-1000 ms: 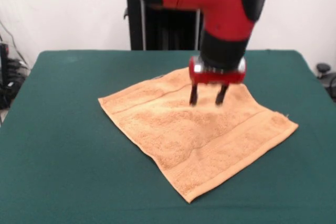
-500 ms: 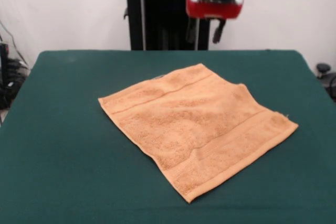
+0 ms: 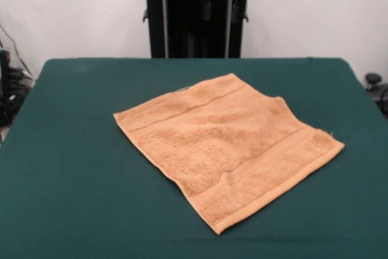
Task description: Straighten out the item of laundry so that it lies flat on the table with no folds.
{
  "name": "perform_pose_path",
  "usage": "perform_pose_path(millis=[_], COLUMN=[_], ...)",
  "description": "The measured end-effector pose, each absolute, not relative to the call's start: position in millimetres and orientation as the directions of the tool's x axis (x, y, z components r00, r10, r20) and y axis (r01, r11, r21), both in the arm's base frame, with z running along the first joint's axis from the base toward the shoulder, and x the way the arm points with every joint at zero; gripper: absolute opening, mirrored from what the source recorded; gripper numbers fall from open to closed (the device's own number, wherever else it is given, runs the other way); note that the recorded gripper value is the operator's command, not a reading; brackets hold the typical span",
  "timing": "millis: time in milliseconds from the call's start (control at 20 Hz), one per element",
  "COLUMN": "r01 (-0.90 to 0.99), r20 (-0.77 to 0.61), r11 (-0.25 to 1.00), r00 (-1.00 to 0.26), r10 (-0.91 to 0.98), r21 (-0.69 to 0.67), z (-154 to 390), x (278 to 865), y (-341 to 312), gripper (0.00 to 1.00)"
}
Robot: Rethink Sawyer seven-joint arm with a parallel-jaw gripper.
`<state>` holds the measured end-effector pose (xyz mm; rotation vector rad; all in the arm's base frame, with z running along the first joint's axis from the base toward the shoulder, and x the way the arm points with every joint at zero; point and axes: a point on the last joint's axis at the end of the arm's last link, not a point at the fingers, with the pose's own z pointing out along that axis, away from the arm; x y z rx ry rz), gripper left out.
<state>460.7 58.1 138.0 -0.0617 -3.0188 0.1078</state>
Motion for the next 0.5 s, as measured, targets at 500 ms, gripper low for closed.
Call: perform_pose_path(millis=[500], r01=[0.028], r20=[0.064], r11=[0.997], r00=[-0.997], r10=[0.032], r21=[-0.066], z=[136], x=[407], y=[69], gripper=[1.00])
